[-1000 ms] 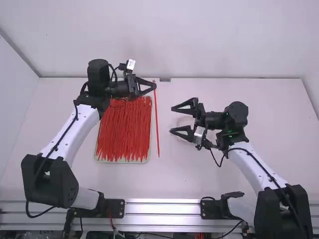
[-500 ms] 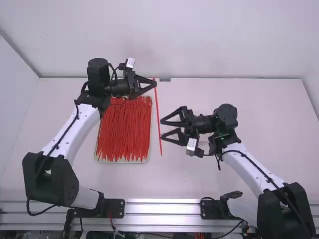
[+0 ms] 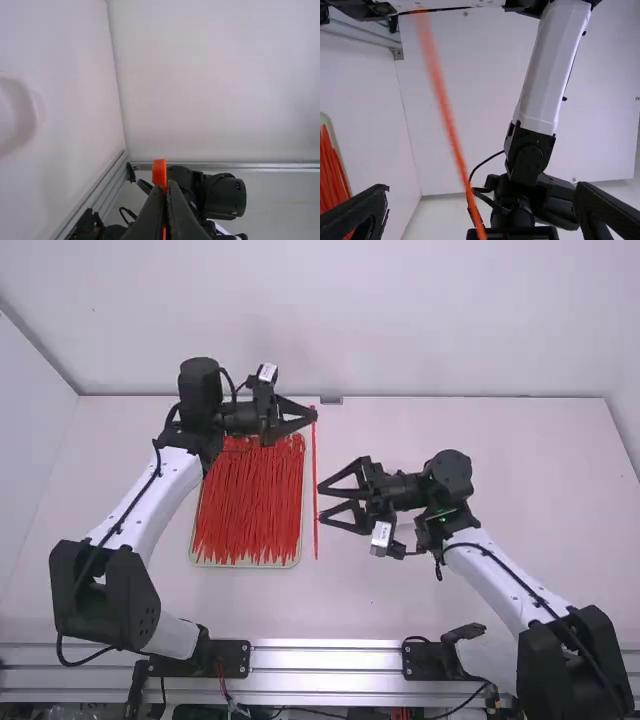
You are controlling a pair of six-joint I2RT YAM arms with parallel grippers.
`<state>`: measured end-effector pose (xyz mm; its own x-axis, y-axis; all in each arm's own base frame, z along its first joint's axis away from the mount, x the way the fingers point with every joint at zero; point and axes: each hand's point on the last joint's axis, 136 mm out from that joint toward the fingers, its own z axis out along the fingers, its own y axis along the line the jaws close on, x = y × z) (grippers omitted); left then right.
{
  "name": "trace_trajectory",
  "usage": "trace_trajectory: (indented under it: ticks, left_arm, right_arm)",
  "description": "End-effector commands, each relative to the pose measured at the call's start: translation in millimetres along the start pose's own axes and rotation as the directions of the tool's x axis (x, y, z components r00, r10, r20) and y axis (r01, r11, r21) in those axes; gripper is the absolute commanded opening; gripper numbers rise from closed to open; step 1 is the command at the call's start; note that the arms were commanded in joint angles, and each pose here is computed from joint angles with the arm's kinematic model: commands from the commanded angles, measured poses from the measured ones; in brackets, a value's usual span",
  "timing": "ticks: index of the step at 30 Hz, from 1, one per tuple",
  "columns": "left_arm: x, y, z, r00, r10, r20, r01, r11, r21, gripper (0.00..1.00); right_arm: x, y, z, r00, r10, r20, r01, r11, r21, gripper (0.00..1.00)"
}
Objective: Fasten the cable tie
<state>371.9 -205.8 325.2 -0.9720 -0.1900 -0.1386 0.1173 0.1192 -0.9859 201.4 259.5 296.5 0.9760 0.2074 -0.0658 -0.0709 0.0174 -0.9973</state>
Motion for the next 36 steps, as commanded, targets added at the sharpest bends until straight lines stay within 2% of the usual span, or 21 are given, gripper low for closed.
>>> trace_trajectory:
  ticks: [1, 21, 23, 24, 26, 27, 28, 33, 36]
  left_arm:
    - [4, -8, 1, 0.999, -0.015, -0.028, 0.015, 1.0, 0.017, 0.02]
    - [-6, 3, 1, 0.999, -0.036, 0.04, 0.037, 0.999, -0.024, 0.02]
    - [-7, 3, 1, 0.998, -0.038, 0.041, 0.039, 0.999, -0.024, 0.02]
    - [-7, 3, 1, 0.998, -0.036, 0.041, 0.037, 0.999, -0.024, 0.02]
    - [-7, 3, 1, 0.999, -0.03, 0.041, 0.031, 0.999, -0.025, 0.02]
    - [-7, 3, 1, 0.999, -0.03, 0.041, 0.031, 0.999, -0.025, 0.02]
    - [-7, 3, 1, 0.999, -0.03, 0.04, 0.031, 0.999, -0.025, 0.02]
    - [-7, 3, 1, 0.999, -0.014, 0.039, 0.015, 1.0, -0.025, 0.02]
    - [-6, 3, 1, 0.999, -0.019, 0.039, 0.02, 0.999, -0.026, 0.02]
  right_arm:
    - [2, -8, 0, 1.0, -0.026, -0.001, 0.026, 1.0, 0.004, 0.99]
    - [-10, -7, 13, 0.997, -0.063, 0.052, 0.063, 0.998, 0.004, 0.98]
    - [-10, -7, 13, 0.997, -0.062, 0.053, 0.061, 0.998, 0.004, 0.86]
    - [-10, -7, 13, 0.997, -0.053, 0.053, 0.052, 0.999, 0.003, 0.75]
    - [-10, -7, 13, 0.998, -0.04, 0.052, 0.04, 0.999, 0.002, 0.45]
    - [-10, -7, 13, 0.998, -0.039, 0.052, 0.039, 0.999, 0.002, 0.43]
    - [-10, -6, 13, 0.998, -0.036, 0.052, 0.036, 0.999, 0.001, 0.34]
    - [-14, -5, 13, 0.996, -0.035, 0.079, 0.036, 0.999, -0.005, 0.18]
    - [-15, -5, 13, 0.996, -0.035, 0.081, 0.036, 0.999, -0.006, 0.17]
